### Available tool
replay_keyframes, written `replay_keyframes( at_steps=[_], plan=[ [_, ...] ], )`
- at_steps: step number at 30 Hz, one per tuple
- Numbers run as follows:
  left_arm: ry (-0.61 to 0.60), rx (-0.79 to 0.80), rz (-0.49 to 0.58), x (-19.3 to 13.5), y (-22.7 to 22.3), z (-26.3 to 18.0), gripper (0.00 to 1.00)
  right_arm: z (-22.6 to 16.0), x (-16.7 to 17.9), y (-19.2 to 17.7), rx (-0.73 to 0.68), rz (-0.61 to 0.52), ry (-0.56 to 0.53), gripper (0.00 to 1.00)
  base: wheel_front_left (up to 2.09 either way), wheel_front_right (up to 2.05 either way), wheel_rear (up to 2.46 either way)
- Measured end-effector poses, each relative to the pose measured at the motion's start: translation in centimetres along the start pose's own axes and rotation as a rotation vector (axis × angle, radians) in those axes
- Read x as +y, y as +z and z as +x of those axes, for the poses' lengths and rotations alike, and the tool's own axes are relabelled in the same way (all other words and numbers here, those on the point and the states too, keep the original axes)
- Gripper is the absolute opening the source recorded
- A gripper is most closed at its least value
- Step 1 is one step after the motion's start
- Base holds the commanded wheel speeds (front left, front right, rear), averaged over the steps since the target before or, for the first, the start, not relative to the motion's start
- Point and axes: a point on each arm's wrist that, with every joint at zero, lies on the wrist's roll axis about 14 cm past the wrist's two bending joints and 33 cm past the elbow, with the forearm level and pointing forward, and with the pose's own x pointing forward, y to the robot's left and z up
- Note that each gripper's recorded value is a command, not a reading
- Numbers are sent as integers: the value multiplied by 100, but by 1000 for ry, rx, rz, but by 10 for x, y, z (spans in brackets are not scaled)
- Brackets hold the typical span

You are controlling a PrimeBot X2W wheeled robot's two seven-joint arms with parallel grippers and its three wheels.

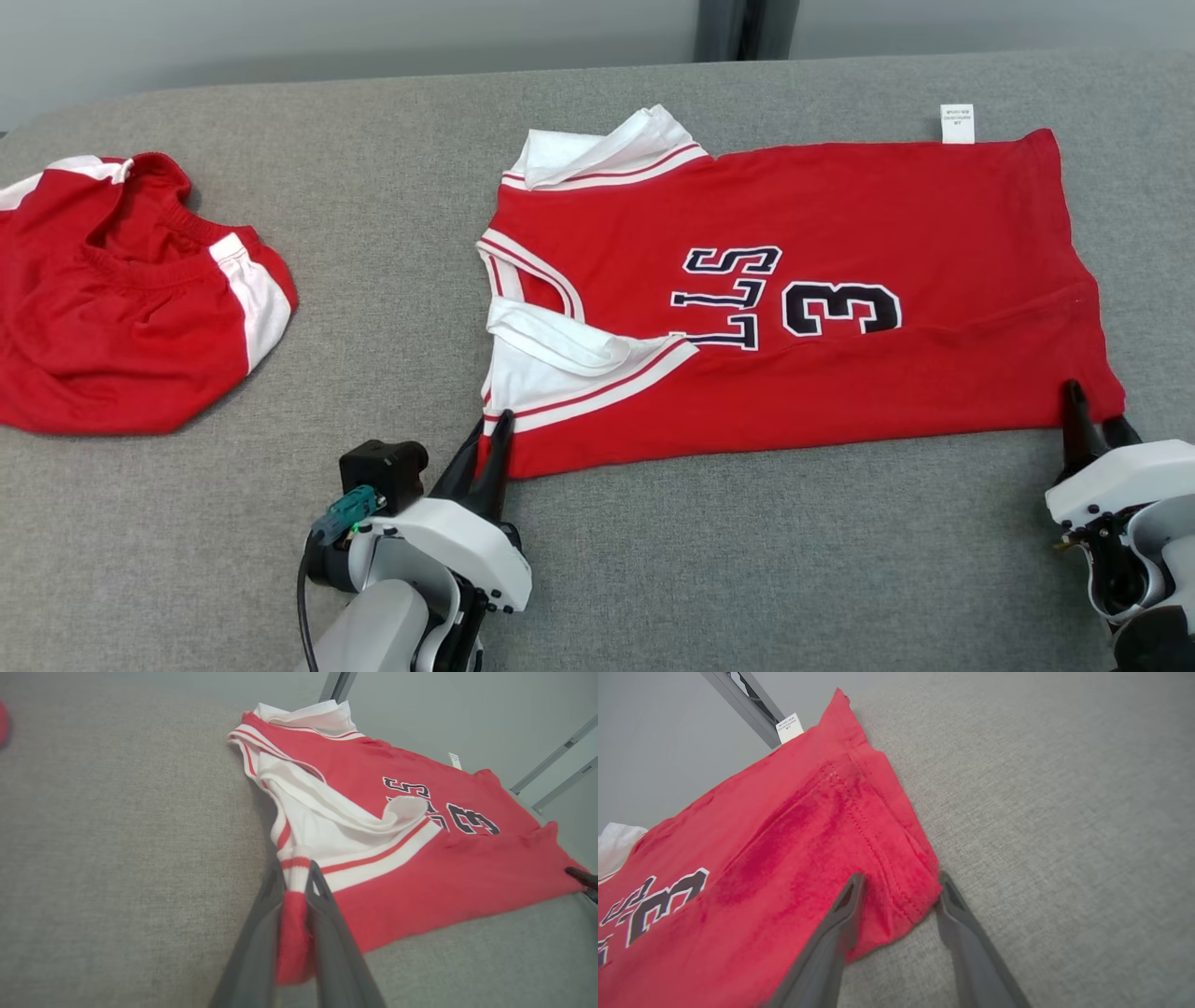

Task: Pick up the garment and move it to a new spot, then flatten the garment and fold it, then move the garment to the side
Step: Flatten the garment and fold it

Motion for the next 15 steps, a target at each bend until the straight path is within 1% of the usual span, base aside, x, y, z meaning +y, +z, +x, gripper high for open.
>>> replay_keyframes(
  at_steps=[1, 3, 10, 12, 15],
  plan=[
    [-1, 4, 1, 0, -1, -1, 0, 0, 1, 0, 0, 3, 2, 0, 0, 0, 0],
    [-4, 10, 9, -1, -3, -3, 0, -2, 0, 1, -6, 15, -1, 0, 0, 0, 0],
    [-18, 5, 23, -5, 1, -8, 0, -10, 6, 11, -33, -11, 34, 0, 0, 0, 0],
    [-22, 10, 28, -4, 1, -11, 0, -15, 0, 14, -44, -3, 23, 0, 0, 0, 0],
    [-30, 21, 32, -4, 0, -17, 0, -26, -7, 14, -45, -20, 16, 0, 0, 0, 0]
  ],
)
